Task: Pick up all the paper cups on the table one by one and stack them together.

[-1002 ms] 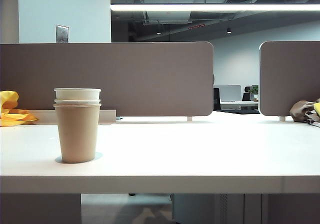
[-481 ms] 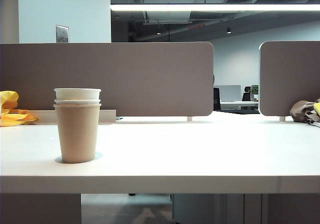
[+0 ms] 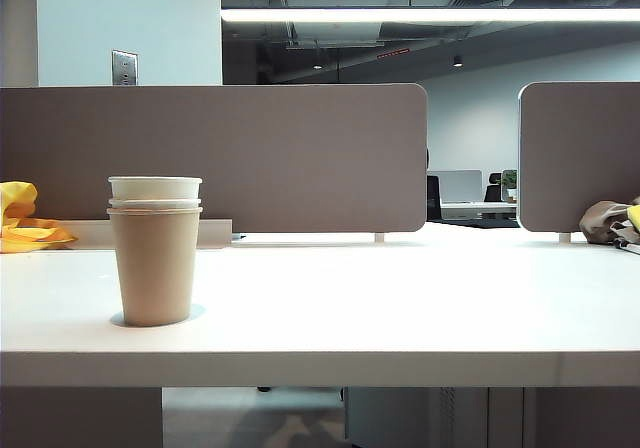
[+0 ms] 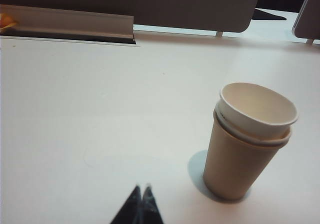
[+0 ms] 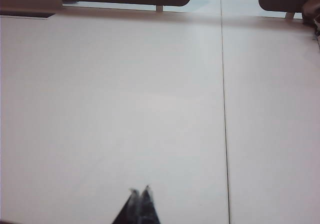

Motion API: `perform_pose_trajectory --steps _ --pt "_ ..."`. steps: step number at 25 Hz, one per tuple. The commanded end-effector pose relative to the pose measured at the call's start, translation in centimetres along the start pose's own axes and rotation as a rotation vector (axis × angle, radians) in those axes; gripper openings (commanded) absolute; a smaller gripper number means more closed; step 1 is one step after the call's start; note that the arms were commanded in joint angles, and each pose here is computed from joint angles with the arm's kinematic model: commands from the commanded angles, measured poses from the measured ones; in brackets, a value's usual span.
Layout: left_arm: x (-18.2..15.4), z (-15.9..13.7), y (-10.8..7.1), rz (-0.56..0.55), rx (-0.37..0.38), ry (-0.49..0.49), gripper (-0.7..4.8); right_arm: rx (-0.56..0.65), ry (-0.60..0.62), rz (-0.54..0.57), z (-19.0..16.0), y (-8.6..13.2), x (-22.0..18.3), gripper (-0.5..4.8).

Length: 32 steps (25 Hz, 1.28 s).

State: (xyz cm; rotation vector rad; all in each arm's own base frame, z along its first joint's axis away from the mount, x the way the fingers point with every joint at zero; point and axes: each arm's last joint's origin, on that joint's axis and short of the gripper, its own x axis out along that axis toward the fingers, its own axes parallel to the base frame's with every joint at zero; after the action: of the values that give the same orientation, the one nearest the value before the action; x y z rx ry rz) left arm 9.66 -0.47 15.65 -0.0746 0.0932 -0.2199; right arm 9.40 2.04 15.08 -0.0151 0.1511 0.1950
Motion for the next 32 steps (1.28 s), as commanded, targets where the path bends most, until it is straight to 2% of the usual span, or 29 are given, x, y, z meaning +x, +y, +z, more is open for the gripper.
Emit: perform_pose_trajectory --steps 1,9,12,14,15,20,32 --pt "-0.01 0.17 -0.01 -0.001 0.006 -0.011 -0.06 0.004 -0.001 0.002 -0.14 0.0 0.07 0.0" --pt "-0.04 -0.62 0.07 0.018 -0.014 0.069 -0.06 0.004 0.002 0.002 -0.16 0.0 0.07 0.0" --pt "-0.05 -0.65 0.23 0.073 -0.012 0.069 -0.06 0.004 0.019 0.001 -0.33 -0.01 0.07 0.0" --pt "-0.09 -0.75 0.49 0.163 -0.01 0.076 -0.06 0.003 0.029 -0.006 -0.43 -0.03 0.06 0.0" --pt "-0.09 -0.76 0.53 0.174 -0.01 0.076 -0.06 0.003 0.029 -0.013 -0.43 -0.05 0.06 0.0" --pt "-0.1 -0.77 0.55 0.182 -0.01 0.077 -0.05 0.002 0.019 -0.115 -0.34 -0.35 0.05 0.0" --pt "-0.1 -0.77 0.54 0.181 -0.01 0.077 -0.06 0.002 0.018 -0.113 -0.32 -0.33 0.05 0.0"
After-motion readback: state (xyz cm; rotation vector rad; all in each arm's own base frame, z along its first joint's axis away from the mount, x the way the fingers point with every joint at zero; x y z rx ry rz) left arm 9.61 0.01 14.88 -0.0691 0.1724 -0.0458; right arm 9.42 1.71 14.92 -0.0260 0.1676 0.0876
